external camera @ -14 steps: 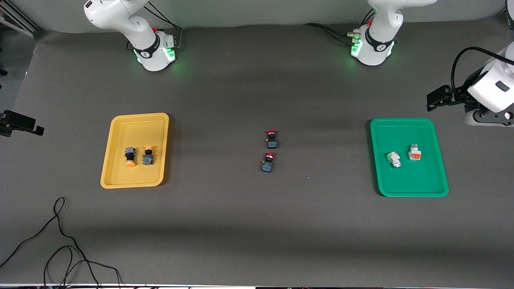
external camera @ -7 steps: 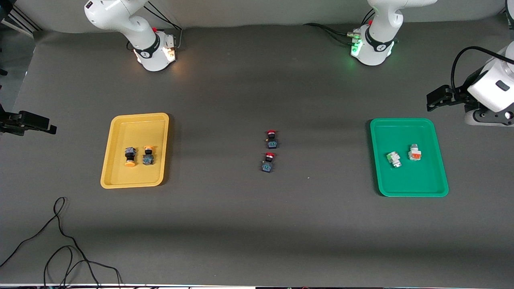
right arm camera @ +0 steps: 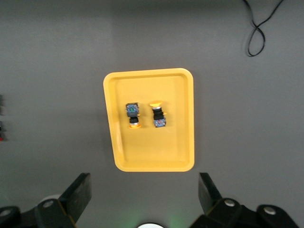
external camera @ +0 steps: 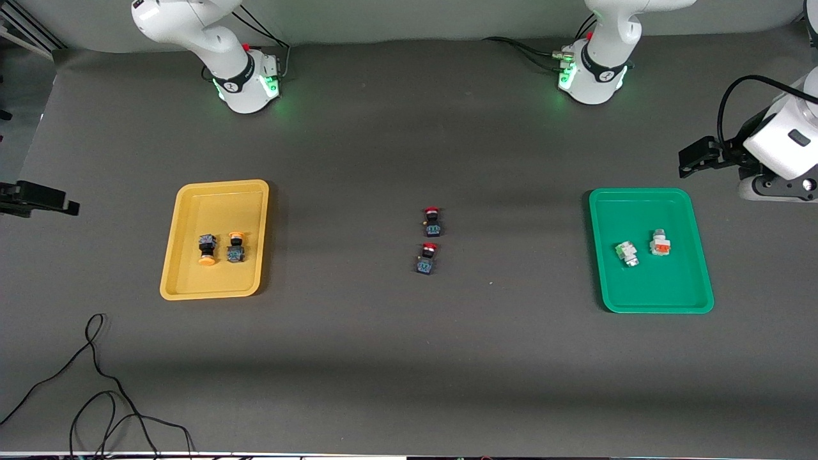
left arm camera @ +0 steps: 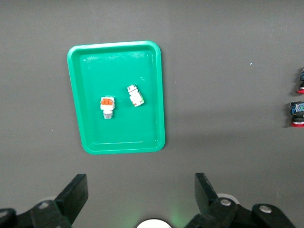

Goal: Place green and yellow buttons in trays

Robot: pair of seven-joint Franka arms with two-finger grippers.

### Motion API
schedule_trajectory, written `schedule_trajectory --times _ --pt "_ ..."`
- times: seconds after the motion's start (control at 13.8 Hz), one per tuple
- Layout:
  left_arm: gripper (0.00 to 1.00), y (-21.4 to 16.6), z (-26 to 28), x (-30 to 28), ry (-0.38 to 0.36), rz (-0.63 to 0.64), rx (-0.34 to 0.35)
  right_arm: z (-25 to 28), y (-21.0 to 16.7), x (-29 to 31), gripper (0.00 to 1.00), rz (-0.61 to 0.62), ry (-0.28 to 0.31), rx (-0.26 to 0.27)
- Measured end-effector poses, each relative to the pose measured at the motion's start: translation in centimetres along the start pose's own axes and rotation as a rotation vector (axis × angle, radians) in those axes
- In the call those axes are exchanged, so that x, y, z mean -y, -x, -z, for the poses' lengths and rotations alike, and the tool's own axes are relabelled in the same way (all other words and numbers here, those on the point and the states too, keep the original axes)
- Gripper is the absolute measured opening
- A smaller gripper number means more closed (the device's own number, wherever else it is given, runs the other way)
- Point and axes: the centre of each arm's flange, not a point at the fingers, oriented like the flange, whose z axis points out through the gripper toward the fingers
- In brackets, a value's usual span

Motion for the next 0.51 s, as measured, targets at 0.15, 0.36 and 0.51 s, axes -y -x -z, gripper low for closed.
schedule_trajectory --times 0.15,0.36,0.51 --pt "1.00 0.0 0.0 0.0 0.000 0.000 0.000 0.5 0.7 0.3 1.00 -0.002 0.007 0.008" --pt "1.00 0.0 0.0 0.0 0.000 0.000 -0.001 0.5 1.4 1.5 1.00 0.003 0.011 0.022" --pt "1.00 0.0 0.0 0.0 0.001 0.000 -0.002 0.1 2.1 1.9 1.00 0.021 0.040 0.022"
